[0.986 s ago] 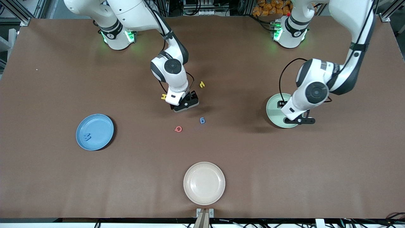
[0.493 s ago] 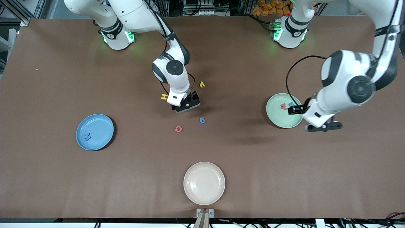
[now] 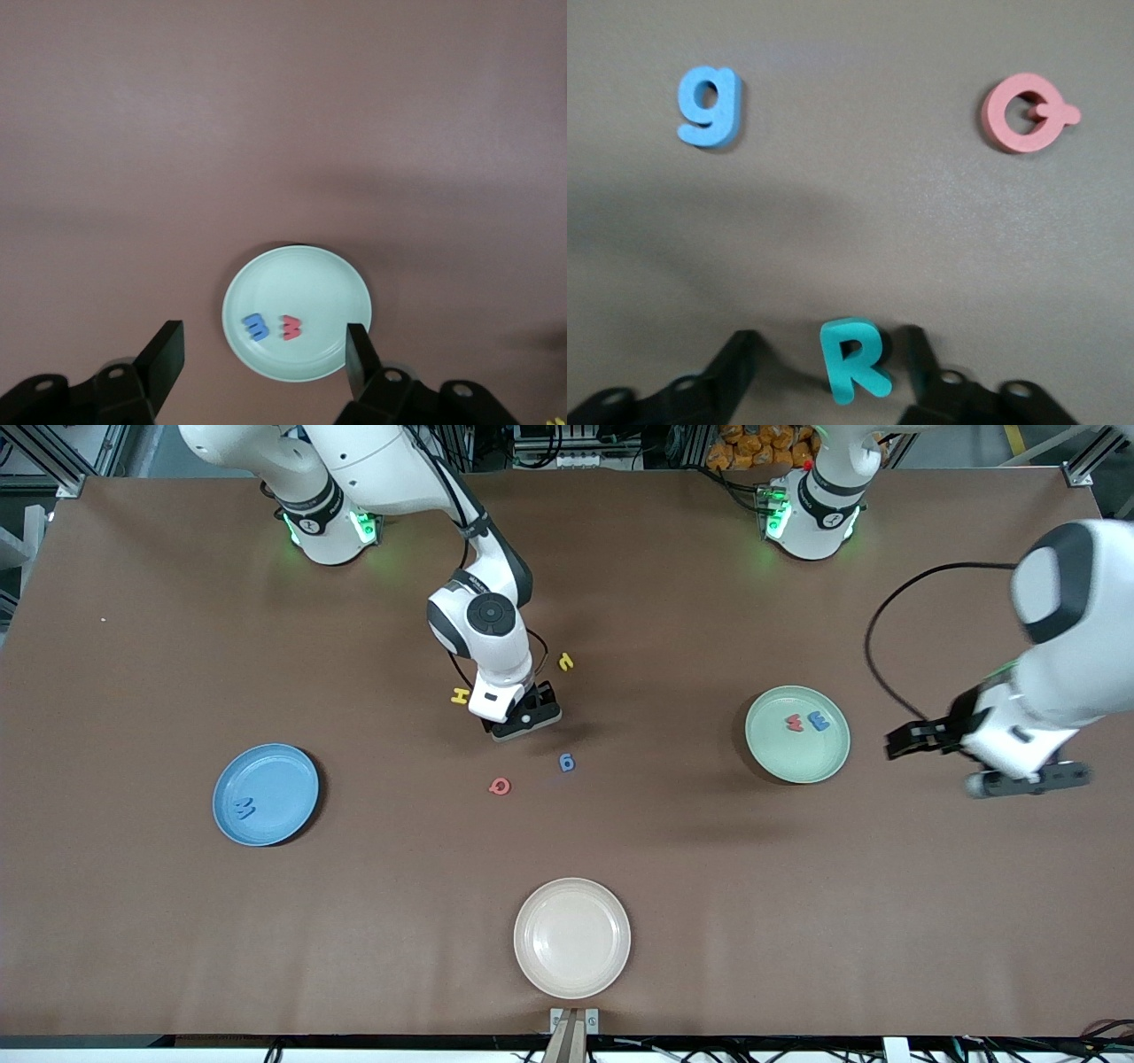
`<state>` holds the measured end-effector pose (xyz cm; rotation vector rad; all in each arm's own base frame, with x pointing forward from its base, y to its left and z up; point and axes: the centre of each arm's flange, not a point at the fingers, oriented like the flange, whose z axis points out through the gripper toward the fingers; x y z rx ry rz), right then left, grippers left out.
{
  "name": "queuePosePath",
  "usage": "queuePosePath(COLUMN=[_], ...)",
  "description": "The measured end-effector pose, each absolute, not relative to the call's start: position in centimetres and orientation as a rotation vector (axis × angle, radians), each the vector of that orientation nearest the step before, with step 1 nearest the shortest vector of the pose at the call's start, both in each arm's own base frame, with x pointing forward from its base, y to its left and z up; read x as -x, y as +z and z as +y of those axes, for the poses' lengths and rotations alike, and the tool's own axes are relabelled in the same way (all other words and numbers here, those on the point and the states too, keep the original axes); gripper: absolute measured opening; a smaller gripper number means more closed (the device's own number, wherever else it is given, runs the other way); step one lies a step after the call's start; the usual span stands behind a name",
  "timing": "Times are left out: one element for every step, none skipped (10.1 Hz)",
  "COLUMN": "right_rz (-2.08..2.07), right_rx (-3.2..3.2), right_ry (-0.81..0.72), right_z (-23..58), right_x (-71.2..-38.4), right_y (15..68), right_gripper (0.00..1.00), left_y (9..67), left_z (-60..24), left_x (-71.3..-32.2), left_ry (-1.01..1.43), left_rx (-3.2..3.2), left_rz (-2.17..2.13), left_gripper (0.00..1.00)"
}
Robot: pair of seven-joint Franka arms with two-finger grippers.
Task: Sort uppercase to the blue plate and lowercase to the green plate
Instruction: 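Grasp the teal R with the right gripper while the left gripper withdraws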
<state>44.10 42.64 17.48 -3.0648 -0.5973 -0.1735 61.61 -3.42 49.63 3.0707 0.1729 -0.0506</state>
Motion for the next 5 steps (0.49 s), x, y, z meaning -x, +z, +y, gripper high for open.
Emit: queuePosePath(right_rz=[-0.597, -0.596, -0.593, -0.586, -0.576], right_rx=[3.062, 3.059, 3.059, 3.059, 3.057], right_ry=[-0.179, -0.184, -0.189, -0.195, -0.207], right_z=[42.7, 42.8, 42.8, 42.6, 42.4], right_x=[-44.2, -44.3, -44.4, -44.7, -45.1], right_y=[17.7, 17.9, 18.0, 18.3, 18.8], right_gripper=[0.52, 0.37, 0.30, 0.30, 0.30], left_y=[51.0, 52.1, 52.8, 53.3, 53.4], left_z=[-2.9, -3.1, -3.7, -4.6, -6.3], left_x=[-61.6, -61.6, -61.6, -61.6, -61.5], left_ry=[-0.050, -0.045, -0.037, -0.030, -0.032], left_rx=[-3.070, -3.068, -3.066, -3.063, -3.058], left_rz=[0.176, 0.169, 0.154, 0.137, 0.133], left_gripper=[0.82, 0.82, 0.82, 0.82, 0.82])
